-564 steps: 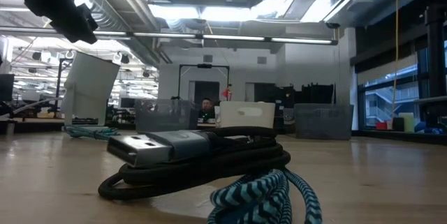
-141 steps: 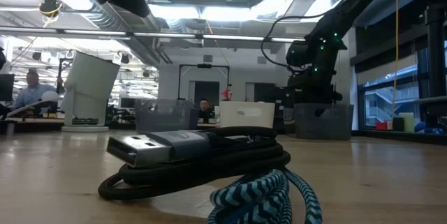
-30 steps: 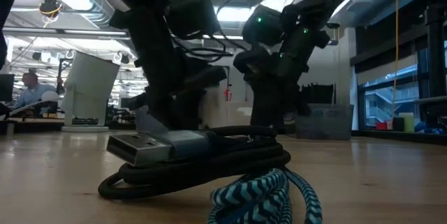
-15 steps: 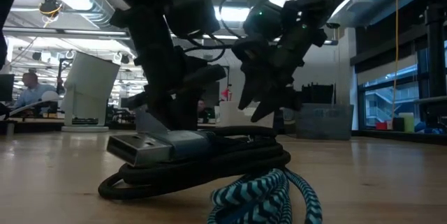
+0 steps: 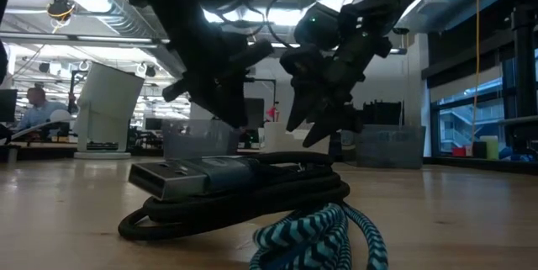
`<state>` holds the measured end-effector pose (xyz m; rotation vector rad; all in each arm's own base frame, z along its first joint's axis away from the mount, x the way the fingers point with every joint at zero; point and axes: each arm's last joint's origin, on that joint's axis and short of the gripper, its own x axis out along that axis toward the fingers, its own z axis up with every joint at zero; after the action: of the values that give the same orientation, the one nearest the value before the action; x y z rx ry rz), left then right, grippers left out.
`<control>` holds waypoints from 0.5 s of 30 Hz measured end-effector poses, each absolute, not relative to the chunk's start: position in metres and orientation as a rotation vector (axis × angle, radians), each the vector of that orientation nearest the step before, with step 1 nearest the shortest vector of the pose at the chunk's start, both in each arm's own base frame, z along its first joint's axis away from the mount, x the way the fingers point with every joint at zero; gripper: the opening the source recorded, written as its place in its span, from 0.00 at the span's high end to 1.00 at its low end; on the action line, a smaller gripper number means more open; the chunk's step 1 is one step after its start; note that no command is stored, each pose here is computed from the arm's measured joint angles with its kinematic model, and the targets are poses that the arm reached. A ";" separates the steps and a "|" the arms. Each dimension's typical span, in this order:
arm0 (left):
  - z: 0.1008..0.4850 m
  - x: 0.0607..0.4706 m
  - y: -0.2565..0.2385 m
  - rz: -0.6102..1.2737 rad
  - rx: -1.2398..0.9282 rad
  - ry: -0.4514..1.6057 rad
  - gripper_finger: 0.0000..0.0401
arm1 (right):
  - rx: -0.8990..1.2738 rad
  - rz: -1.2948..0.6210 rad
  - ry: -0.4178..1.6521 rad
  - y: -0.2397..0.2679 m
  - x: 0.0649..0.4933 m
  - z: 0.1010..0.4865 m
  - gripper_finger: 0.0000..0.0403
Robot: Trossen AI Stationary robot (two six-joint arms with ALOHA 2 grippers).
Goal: Pick and place items into bin
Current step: Put the card reader box into the left black bin
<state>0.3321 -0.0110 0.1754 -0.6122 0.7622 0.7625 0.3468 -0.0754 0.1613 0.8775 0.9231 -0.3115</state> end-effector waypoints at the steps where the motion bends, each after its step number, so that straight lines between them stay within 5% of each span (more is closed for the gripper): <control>1: 0.173 0.333 -0.010 0.758 -0.621 0.776 0.87 | 0.879 -0.314 0.918 -0.077 0.347 0.161 0.46; 15: 0.145 0.338 -0.005 0.779 -0.651 0.866 0.91 | 0.875 -0.281 0.871 -0.084 0.349 0.164 0.46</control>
<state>0.3384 -0.0046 0.1452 -0.6515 0.8657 0.7787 0.3488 -0.0844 0.1644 0.8750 0.8708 -0.2812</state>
